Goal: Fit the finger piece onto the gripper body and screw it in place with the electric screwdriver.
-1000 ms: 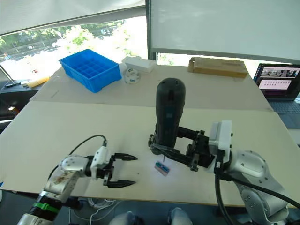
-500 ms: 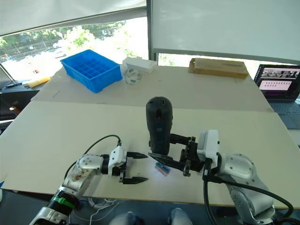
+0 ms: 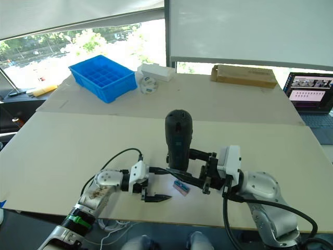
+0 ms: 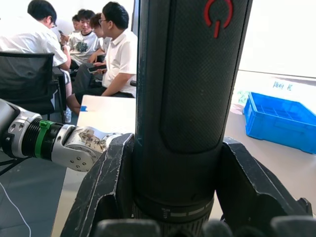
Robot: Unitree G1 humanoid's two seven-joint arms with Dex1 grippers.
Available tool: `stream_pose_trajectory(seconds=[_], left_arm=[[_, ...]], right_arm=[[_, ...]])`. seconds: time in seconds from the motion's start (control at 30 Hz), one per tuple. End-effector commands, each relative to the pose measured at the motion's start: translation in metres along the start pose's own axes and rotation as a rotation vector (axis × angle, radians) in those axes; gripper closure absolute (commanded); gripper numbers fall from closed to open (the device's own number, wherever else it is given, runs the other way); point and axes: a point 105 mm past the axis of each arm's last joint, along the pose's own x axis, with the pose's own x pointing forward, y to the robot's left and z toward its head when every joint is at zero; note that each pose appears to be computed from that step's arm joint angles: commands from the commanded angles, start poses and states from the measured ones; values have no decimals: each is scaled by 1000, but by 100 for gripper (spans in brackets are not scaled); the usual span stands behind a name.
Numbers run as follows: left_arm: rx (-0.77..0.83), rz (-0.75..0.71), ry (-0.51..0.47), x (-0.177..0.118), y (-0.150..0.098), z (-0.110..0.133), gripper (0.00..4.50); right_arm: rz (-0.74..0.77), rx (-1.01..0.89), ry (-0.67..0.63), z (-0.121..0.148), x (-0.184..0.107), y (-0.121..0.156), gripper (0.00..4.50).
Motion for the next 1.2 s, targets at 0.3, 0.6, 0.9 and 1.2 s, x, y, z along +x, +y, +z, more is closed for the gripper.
stream_pose_trajectory(seconds=[0.3,0.6,0.9,1.2], left_arm=[[-12,-63,14,8,-12,-4,2],[-15,-67,20,8,-13,-6,2],[-26,-60,27,7,-14,-10,2],[-34,-53,27,8,-15,-12,2]], right_arm=[[-4,-65,-46,9,0,-1,260],[0,-63,-40,7,0,1,260],[-2,-61,-24,4,-2,1,260],[1,-67,-20,3,-1,-2,260]])
